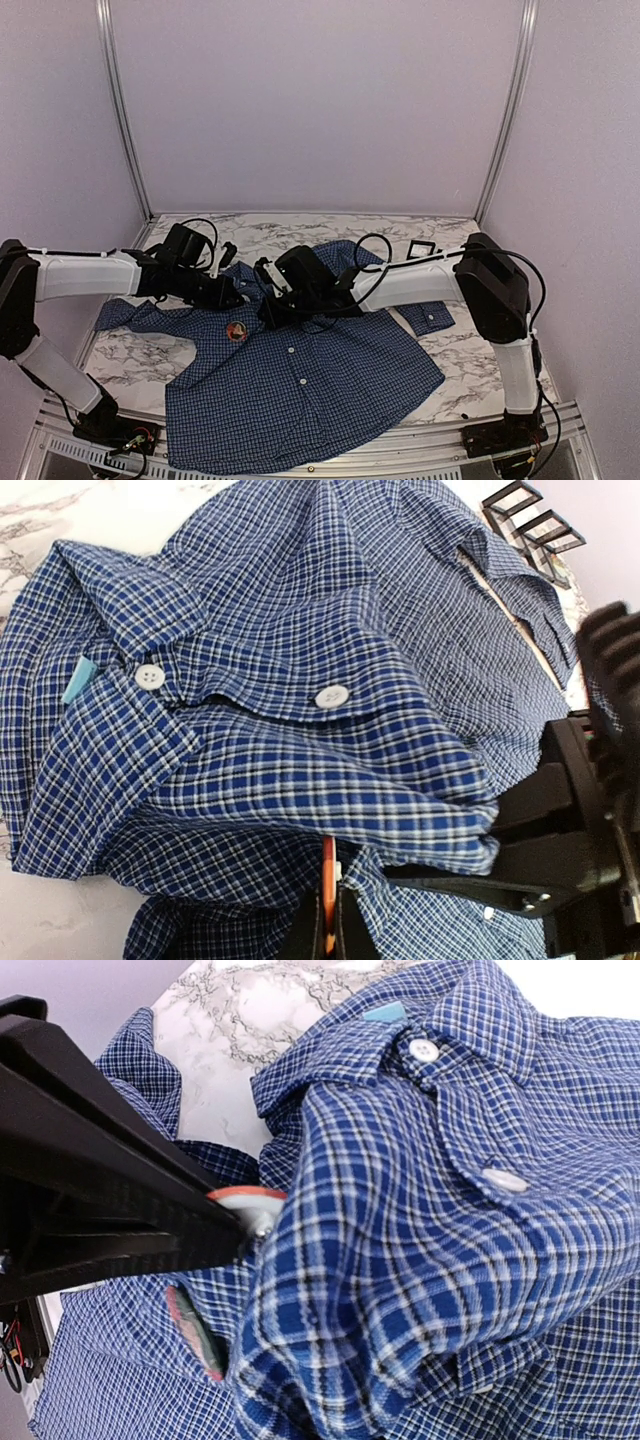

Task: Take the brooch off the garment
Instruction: Pick up the brooch from the flattened clothing.

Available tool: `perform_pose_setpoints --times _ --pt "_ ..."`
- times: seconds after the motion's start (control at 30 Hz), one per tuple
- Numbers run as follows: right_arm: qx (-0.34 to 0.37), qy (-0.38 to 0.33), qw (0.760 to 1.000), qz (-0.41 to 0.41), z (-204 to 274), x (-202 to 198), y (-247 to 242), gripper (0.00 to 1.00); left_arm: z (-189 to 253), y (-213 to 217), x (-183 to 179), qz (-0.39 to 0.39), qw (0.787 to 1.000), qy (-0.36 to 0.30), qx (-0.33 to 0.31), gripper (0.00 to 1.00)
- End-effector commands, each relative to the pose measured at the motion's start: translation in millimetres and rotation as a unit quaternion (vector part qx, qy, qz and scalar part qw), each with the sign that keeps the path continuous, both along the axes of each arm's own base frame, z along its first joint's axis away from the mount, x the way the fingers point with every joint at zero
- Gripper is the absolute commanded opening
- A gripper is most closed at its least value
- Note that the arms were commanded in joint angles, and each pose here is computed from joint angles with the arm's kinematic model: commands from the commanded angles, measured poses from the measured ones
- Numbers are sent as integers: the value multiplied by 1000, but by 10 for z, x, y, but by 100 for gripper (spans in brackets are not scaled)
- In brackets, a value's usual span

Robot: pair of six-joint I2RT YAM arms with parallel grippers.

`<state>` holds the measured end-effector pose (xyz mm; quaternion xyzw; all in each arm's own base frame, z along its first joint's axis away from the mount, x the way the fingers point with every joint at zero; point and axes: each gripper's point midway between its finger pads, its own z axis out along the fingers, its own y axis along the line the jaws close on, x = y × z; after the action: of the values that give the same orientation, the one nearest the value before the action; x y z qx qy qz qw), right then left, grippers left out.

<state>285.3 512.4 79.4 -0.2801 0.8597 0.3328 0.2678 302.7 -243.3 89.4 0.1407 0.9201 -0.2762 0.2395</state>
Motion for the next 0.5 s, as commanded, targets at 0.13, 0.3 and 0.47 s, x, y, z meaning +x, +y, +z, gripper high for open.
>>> perform_pose_setpoints --times 0.13,0.3,0.47 --pt "5 -31 999 -5 261 50 -22 4 369 77 3 8 999 -48 -8 0" --pt "4 -46 999 -6 353 57 -20 4 437 91 -75 11 999 -32 -11 0" --pt "14 -61 998 -1 518 42 -6 8 505 106 -146 24 999 -18 -24 0"
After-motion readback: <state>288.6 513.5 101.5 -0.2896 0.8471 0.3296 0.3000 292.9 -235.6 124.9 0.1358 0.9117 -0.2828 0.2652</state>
